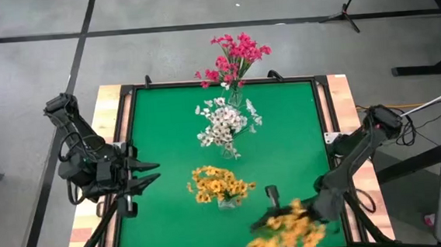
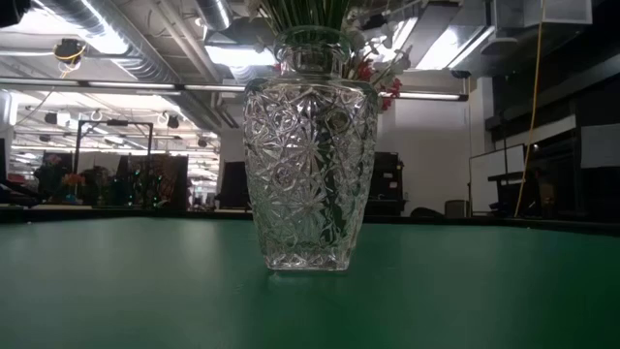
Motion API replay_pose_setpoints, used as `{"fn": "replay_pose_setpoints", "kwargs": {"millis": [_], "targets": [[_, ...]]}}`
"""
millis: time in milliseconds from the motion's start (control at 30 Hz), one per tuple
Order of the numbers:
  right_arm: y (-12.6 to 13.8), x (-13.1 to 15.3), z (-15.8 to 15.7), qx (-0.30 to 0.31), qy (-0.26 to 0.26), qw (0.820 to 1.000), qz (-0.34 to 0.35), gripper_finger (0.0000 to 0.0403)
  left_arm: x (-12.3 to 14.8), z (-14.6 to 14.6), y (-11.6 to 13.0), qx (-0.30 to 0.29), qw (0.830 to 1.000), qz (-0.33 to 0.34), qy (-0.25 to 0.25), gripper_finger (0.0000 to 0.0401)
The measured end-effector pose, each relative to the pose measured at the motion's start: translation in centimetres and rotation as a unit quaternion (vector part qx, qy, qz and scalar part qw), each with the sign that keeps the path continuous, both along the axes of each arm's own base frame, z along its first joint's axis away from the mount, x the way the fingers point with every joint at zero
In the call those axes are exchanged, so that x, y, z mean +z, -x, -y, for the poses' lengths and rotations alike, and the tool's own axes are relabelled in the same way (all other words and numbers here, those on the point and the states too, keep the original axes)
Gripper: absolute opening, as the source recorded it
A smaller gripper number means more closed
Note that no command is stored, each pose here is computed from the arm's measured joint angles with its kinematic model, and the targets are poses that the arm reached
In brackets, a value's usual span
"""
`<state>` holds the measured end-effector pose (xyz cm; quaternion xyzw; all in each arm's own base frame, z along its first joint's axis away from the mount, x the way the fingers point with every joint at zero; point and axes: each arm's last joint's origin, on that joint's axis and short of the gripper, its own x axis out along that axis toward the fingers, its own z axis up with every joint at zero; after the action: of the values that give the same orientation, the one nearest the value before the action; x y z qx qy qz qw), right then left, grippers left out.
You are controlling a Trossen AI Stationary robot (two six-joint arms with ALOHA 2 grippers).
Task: Sort flowers into vase by color
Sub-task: Put the yellow flowers into the bottom transparent vase
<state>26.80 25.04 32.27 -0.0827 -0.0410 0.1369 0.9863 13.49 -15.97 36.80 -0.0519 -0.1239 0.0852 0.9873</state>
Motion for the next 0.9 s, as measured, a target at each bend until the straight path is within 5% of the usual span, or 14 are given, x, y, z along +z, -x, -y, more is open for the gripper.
{"fn": "replay_pose_setpoints", "kwargs": {"millis": [167, 300, 900], "targets": [[0.8, -4.8, 1.2, -0.032, -0.051, 0.995, 0.077, 0.0014, 0.0, 0.1, 0.0, -0.002, 1.000, -0.001, -0.001, 0.0104], [-0.6, -7.5, 1.6, -0.066, -0.027, 0.994, 0.083, 0.0014, 0.0, 0.0, 0.0, 0.000, 1.000, -0.002, -0.002, 0.0104], [-3.8, -9.9, 4.1, -0.091, -0.015, 0.994, 0.054, 0.0014, -0.3, 0.1, 0.0, 0.010, 1.000, -0.018, -0.014, 0.0104]]}}
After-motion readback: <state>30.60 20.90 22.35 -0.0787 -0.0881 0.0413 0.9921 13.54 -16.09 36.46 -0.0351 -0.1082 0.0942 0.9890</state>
